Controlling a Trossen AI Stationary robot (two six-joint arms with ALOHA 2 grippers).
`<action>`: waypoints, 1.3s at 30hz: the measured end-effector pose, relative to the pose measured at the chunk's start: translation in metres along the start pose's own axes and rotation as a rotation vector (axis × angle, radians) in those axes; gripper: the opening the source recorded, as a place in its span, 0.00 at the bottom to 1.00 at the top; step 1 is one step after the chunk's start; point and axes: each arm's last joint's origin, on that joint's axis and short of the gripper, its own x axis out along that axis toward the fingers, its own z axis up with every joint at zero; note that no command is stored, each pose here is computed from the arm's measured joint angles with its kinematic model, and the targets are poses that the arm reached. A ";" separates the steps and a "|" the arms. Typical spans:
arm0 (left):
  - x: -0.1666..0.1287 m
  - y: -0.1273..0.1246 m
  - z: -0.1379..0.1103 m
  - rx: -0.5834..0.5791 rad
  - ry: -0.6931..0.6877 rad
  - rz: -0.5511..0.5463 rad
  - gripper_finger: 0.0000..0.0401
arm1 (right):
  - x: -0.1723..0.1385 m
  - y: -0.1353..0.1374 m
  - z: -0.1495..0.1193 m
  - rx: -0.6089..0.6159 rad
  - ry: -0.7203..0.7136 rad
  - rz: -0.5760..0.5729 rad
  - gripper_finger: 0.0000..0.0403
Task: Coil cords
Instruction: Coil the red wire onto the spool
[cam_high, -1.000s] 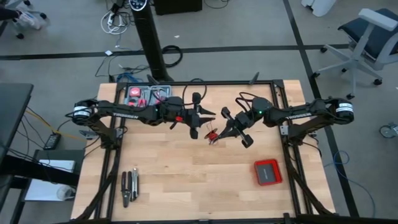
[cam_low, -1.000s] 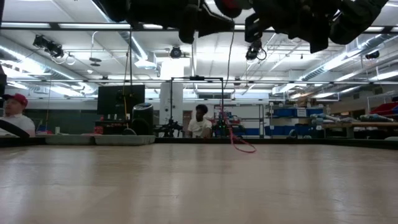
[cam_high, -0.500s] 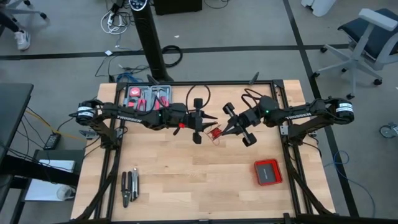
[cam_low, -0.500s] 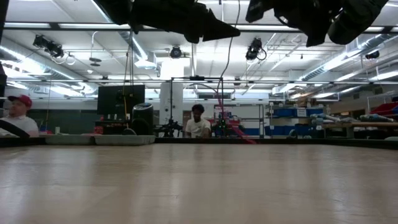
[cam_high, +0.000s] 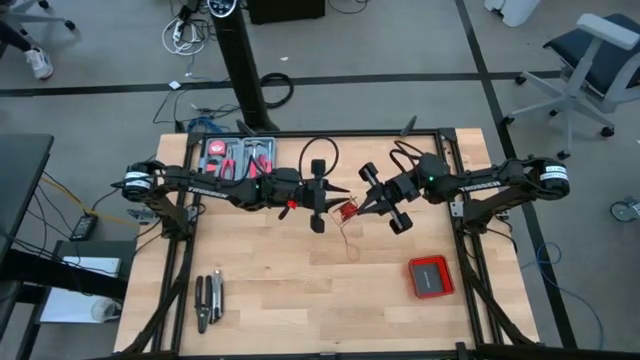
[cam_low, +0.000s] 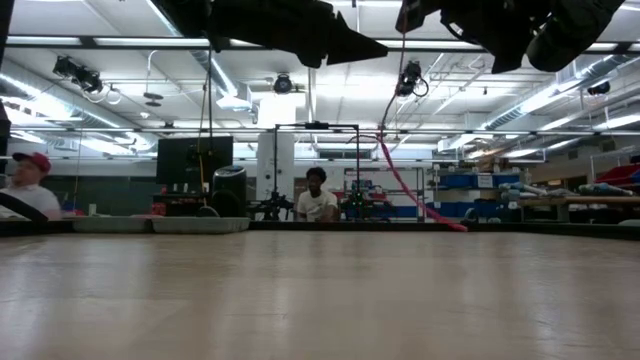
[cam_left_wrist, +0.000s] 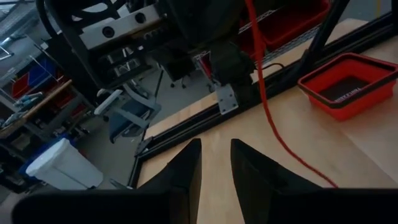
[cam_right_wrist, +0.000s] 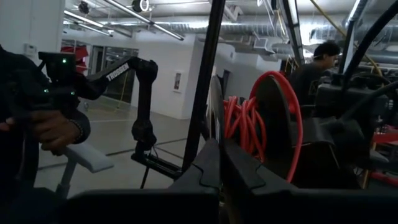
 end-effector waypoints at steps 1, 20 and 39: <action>0.000 0.000 0.000 -0.007 0.000 0.000 0.22 | 0.000 0.000 0.000 0.000 0.000 -0.001 0.00; 0.000 0.000 0.007 -0.178 -0.116 -0.098 0.22 | -0.003 -0.003 0.000 -0.050 0.002 0.007 0.00; -0.002 0.004 0.015 -0.224 -0.203 -0.071 0.22 | -0.003 -0.004 0.000 -0.094 0.008 -0.050 0.00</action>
